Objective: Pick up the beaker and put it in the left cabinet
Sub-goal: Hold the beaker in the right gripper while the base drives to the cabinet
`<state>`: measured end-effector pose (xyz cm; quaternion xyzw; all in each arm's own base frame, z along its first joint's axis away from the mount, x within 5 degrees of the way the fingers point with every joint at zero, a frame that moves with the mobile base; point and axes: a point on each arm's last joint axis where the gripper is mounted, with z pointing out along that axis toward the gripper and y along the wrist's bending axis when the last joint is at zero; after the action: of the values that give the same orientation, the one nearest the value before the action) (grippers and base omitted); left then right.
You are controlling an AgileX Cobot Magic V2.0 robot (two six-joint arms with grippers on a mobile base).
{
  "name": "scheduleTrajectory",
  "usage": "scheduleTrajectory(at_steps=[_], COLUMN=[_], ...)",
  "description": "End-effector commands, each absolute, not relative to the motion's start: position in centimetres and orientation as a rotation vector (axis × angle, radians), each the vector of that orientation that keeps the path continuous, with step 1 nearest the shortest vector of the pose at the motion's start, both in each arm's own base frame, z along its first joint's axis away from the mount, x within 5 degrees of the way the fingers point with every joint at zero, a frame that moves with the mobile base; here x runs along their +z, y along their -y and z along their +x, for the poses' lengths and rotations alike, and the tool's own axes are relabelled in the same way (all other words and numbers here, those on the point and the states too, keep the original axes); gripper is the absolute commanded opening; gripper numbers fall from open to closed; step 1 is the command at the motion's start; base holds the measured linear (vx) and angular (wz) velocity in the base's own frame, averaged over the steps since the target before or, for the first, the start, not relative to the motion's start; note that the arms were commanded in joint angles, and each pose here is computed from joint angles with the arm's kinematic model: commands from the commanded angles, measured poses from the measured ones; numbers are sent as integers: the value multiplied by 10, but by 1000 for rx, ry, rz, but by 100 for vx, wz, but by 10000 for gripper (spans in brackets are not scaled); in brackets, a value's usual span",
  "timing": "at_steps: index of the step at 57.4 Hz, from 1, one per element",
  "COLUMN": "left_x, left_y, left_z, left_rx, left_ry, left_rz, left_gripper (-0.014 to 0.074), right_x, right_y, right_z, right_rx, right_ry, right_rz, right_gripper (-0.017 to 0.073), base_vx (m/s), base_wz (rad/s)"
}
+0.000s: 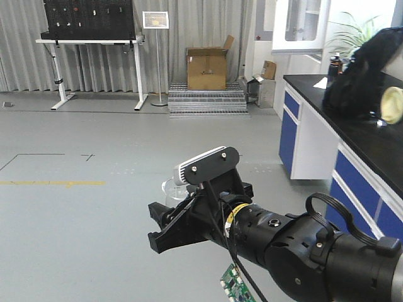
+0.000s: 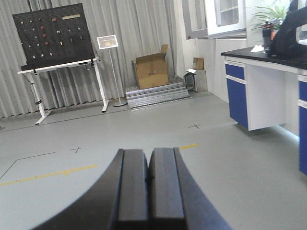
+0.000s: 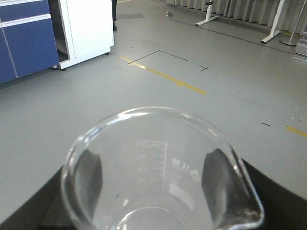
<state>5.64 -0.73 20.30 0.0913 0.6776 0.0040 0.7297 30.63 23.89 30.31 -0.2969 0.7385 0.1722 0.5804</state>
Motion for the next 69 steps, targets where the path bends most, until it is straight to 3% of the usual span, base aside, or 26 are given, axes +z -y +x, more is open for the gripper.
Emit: scheduleTrajectory(at_steps=[1,69], left_x=[205,205], left_y=[7,7], left_z=[55,55], left_rx=[2,2], left_ry=[-1416,-1416], left_rz=[189,189], left_gripper=[1,1], right_x=[340,339], right_y=[-236,-236], right_z=[302,303], right_rx=[436,434], right_ry=[-1571,-1575], right_rz=[-638,-639], right_gripper=[-9,-9], base_vx=[72,77], base_wz=[10,6])
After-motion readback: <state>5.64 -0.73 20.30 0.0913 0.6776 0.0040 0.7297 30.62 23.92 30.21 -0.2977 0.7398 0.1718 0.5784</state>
